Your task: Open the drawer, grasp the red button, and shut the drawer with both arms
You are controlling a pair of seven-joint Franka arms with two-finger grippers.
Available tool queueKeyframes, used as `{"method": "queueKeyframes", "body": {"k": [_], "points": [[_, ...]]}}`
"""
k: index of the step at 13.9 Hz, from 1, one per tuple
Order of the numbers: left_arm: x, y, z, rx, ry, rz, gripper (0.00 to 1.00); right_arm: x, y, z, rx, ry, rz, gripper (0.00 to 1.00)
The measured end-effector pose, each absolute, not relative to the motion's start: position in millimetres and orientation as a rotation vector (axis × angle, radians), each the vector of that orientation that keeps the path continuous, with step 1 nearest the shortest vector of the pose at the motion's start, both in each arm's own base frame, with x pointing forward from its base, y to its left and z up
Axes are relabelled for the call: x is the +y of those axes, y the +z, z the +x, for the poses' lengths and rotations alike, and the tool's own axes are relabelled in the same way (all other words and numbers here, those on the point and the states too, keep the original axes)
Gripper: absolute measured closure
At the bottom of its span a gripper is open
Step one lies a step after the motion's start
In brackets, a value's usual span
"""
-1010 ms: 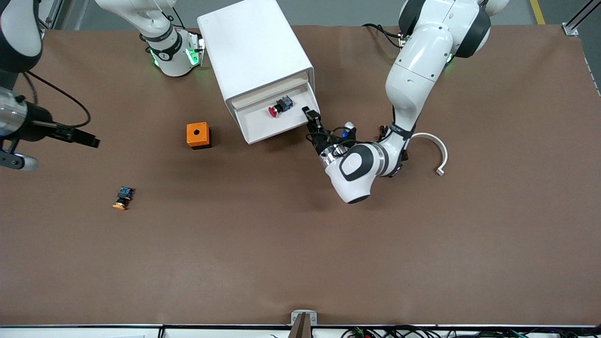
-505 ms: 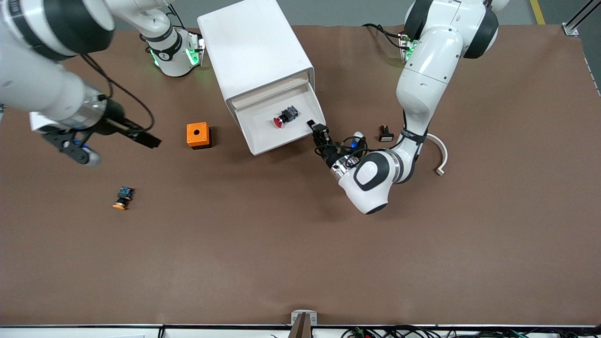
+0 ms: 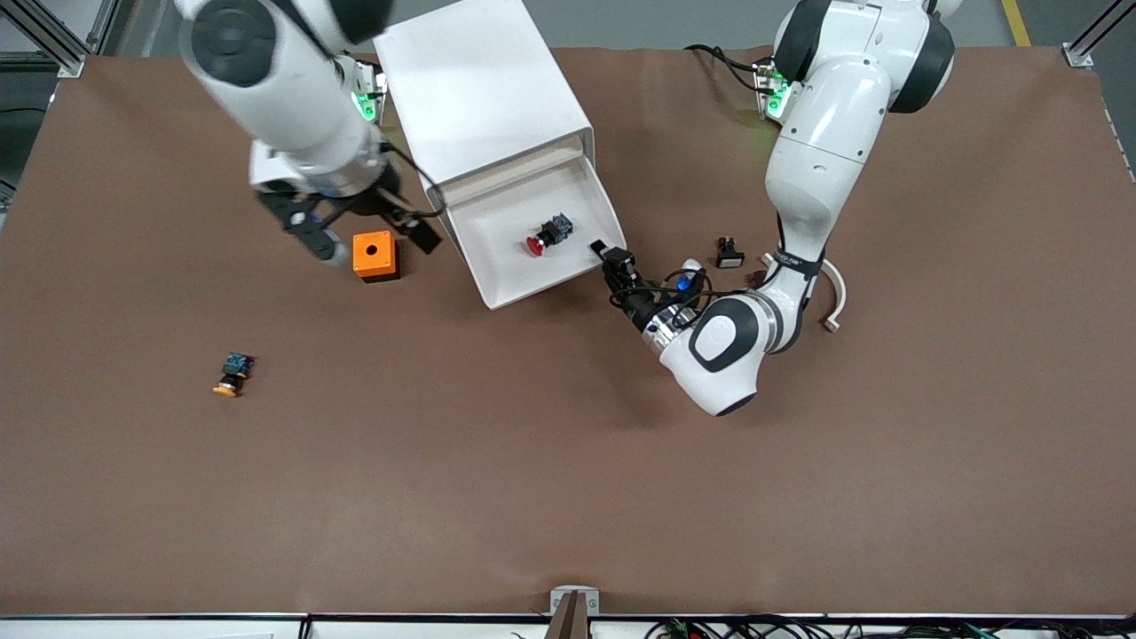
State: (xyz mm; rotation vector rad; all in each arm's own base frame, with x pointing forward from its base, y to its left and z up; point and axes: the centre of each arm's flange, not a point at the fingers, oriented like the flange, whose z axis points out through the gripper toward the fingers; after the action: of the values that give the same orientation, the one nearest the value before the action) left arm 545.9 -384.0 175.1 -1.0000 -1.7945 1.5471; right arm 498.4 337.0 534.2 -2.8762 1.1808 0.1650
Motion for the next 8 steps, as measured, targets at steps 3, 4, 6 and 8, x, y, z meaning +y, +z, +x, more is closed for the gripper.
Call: {"method": "queueKeyframes", "body": {"k": [3, 4, 6, 8], "points": [[-383, 174, 548, -1.808, 1.547, -0.999, 0.68, 394, 496, 483, 1.229, 0.138, -2.876, 0.0], [-383, 174, 548, -1.811, 1.548, -0.998, 0.56, 405, 484, 479, 1.231, 0.145, -2.889, 0.0], [-382, 174, 549, -1.812, 1.551, -1.001, 0.35, 423, 460, 471, 1.215, 0.167, -2.931, 0.0], [-381, 177, 552, -1.808, 1.58, -1.044, 0.14, 438, 440, 462, 1.223, 0.18, -2.956, 0.0]]}}
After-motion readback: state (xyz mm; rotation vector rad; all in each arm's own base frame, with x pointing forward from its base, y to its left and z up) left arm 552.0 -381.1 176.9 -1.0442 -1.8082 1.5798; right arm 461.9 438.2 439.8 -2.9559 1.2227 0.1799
